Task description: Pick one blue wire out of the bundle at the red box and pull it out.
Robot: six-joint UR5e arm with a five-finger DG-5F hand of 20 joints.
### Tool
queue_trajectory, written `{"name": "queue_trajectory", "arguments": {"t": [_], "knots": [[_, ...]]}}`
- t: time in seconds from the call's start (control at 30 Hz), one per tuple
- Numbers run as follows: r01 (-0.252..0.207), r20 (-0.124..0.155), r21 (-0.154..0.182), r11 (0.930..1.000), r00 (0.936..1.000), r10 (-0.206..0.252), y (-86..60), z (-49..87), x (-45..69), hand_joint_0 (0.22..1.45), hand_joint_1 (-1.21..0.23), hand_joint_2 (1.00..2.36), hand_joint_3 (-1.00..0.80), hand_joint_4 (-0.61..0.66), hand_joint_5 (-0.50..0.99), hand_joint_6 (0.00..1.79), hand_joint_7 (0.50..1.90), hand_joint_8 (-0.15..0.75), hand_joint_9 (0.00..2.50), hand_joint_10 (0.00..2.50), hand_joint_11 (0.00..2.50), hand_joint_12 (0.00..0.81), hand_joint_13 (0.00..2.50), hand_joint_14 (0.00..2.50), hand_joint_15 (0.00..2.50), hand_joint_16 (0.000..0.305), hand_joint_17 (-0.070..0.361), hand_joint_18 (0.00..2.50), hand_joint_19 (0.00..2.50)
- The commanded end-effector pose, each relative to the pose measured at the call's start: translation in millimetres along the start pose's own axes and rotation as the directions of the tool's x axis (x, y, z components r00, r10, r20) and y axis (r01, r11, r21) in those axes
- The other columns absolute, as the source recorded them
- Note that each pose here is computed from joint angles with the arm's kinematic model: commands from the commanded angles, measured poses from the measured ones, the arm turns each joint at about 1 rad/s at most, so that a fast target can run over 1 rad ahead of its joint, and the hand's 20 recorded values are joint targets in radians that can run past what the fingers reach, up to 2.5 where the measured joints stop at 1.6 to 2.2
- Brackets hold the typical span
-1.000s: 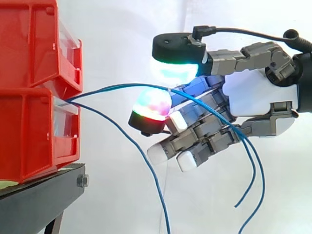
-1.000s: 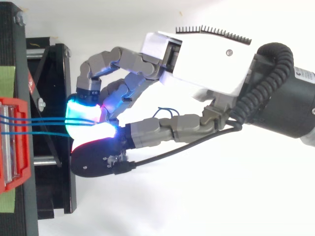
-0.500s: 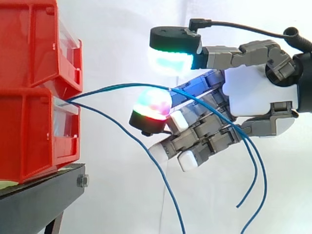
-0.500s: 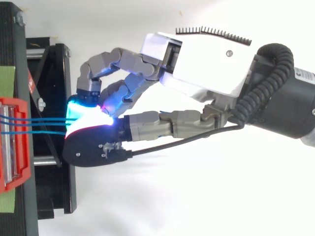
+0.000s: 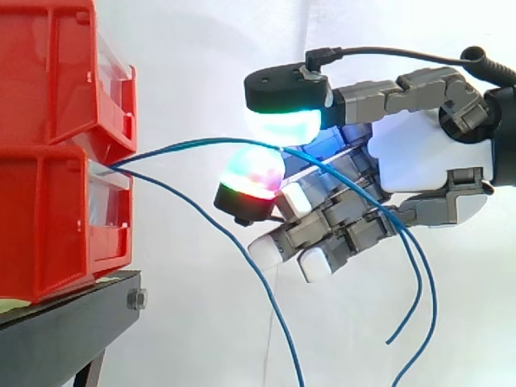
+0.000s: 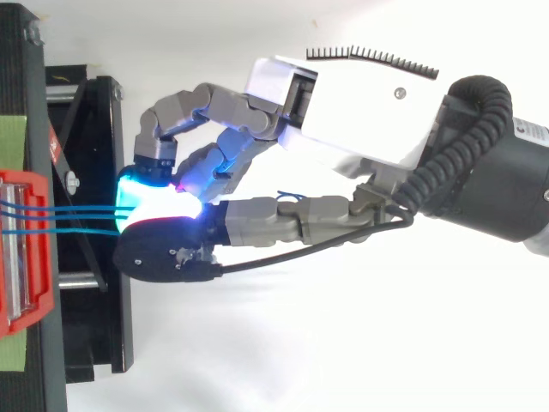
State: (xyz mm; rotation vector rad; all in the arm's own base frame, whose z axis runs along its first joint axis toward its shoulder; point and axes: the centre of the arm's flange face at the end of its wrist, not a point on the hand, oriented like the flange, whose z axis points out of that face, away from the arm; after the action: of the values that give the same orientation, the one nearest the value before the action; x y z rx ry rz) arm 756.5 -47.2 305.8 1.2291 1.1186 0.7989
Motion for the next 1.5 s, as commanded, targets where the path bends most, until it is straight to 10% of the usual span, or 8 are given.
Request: {"name": "queue_trajectory", "arguments": {"t": [0.0, 0.57, 0.87, 1.0, 1.13, 1.47], "knots": [[0.000, 0.000, 0.000, 1.0000, 1.0000, 0.000, 0.3, -0.1, 0.0, 0.57, -0.70, 1.02, -0.06, 0.33, -0.17, 0.89, 1.13, 0.425, 0.94, 0.01, 0.81, 0.492, 0.81, 0.01, 0.44, 0.069, 0.155, 0.83, 0.54], [-0.003, 0.001, -0.006, 1.0000, 1.0000, 0.003, 0.9, 0.4, 0.2, 0.57, -0.68, 1.00, 0.02, 0.33, -0.16, 0.90, 1.16, 0.449, 0.94, 0.01, 0.71, 0.532, 0.82, 0.01, 0.43, 0.079, 0.177, 0.86, 0.55], [-0.001, -0.006, -0.007, 1.0000, 1.0000, 0.001, 1.3, 0.2, 1.9, 0.48, -0.66, 1.40, -0.05, 0.43, -0.18, 0.89, 1.07, 0.464, 0.86, 0.01, 0.76, 0.552, 0.76, 0.01, 0.44, 0.086, 0.193, 0.81, 0.53], [-0.001, -0.007, -0.006, 1.0000, 1.0000, 0.001, 0.2, 0.4, 2.2, 0.51, -0.71, 1.00, -0.09, 0.40, -0.19, 0.90, 1.07, 0.457, 0.82, 0.01, 0.77, 0.545, 0.73, 0.01, 0.44, 0.085, 0.191, 0.77, 0.54], [-0.001, -0.006, -0.007, 1.0000, 1.0000, 0.001, 1.3, 0.2, 1.9, 0.47, -0.69, 1.01, -0.36, 0.33, -0.21, 0.89, 1.10, 0.398, 0.78, 0.02, 0.77, 0.482, 0.67, 0.01, 0.45, 0.071, 0.160, 0.66, 0.57], [-0.003, -0.006, -0.010, 0.9999, 1.0000, 0.003, 1.6, 0.4, 2.0, 0.53, -0.67, 1.01, -0.35, 0.31, -0.18, 0.88, 1.14, 0.387, 0.84, 0.02, 0.78, 0.462, 0.70, 0.01, 0.45, 0.066, 0.147, 0.67, 0.58]]}}
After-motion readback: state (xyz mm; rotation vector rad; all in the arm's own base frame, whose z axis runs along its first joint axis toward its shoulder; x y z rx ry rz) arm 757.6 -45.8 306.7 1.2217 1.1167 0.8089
